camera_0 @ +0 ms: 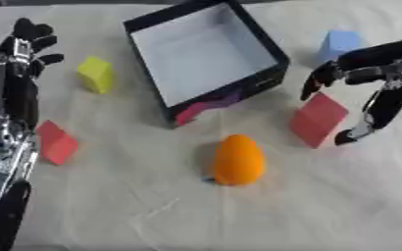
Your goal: Pick up objects on the table and place them in the box.
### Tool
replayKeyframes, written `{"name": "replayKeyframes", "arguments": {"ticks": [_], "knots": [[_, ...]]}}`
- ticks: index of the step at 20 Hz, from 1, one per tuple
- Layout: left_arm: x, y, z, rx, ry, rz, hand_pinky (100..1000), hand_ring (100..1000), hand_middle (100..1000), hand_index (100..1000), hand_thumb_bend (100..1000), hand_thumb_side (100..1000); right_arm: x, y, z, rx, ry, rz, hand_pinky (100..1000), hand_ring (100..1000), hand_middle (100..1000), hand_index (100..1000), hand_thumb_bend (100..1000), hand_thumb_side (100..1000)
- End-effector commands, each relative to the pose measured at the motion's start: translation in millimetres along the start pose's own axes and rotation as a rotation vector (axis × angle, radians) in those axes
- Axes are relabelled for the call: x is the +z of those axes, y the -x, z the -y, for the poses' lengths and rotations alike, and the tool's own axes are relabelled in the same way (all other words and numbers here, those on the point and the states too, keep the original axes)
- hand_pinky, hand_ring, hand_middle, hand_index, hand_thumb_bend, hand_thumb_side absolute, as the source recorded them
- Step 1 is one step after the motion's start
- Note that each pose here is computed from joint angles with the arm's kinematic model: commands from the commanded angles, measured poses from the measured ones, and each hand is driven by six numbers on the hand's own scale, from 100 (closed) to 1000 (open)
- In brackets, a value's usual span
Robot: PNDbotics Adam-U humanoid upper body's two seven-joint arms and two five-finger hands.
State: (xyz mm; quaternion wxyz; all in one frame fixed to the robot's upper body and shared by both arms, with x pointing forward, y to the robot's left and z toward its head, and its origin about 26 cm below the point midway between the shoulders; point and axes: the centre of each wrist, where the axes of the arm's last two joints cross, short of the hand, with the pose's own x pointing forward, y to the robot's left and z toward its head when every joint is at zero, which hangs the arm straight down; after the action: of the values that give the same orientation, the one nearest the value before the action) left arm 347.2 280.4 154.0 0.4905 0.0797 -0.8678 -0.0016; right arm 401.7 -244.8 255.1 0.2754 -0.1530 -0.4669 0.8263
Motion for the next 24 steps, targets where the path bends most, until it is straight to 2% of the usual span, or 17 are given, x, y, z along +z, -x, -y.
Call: {"name": "replayKeyframes", "arguments": {"ticks": [1, 7, 11, 14, 17, 21, 22, 24], "knots": [[-5, -8, -2.8, -0.009, 0.008, 0.029, 714, 794, 717, 732, 299, 777, 3, 6, 3.4, 0.01, 0.001, -0.021, 813, 847, 826, 849, 538, 324], [-6, -8, -2.0, -0.007, 0.011, 0.03, 714, 795, 716, 731, 298, 777, -5, 13, -3.9, -0.013, -0.004, -0.028, 807, 836, 815, 842, 530, 292], [-6, -8, -1.5, -0.006, 0.013, 0.03, 714, 795, 715, 730, 296, 778, -8, 16, -7.5, -0.036, 0.013, -0.043, 781, 789, 767, 804, 515, 218], [-6, -8, -1.2, -0.006, 0.016, 0.029, 714, 796, 714, 730, 295, 779, -7, 17, -7.5, -0.063, 0.06, -0.051, 748, 730, 706, 751, 451, 163], [-5, -8, -1.3, -0.006, 0.017, 0.028, 714, 796, 713, 729, 293, 779, -3, 16, -4.7, -0.106, 0.137, -0.055, 711, 645, 619, 669, 314, 143], [-5, -8, -1.2, -0.007, 0.018, 0.027, 714, 797, 712, 729, 292, 780, 5, 9, 3.7, -0.125, 0.231, -0.058, 700, 632, 586, 631, 197, 133], [-5, -8, -1.2, -0.007, 0.019, 0.027, 714, 797, 712, 729, 292, 780, 8, 7, 6.2, -0.127, 0.254, -0.058, 700, 633, 580, 626, 221, 103], [-5, -8, -1.1, -0.007, 0.02, 0.028, 714, 797, 712, 729, 293, 779, 16, 2, 12.0, -0.122, 0.287, -0.057, 703, 634, 581, 627, 235, 100]]}}
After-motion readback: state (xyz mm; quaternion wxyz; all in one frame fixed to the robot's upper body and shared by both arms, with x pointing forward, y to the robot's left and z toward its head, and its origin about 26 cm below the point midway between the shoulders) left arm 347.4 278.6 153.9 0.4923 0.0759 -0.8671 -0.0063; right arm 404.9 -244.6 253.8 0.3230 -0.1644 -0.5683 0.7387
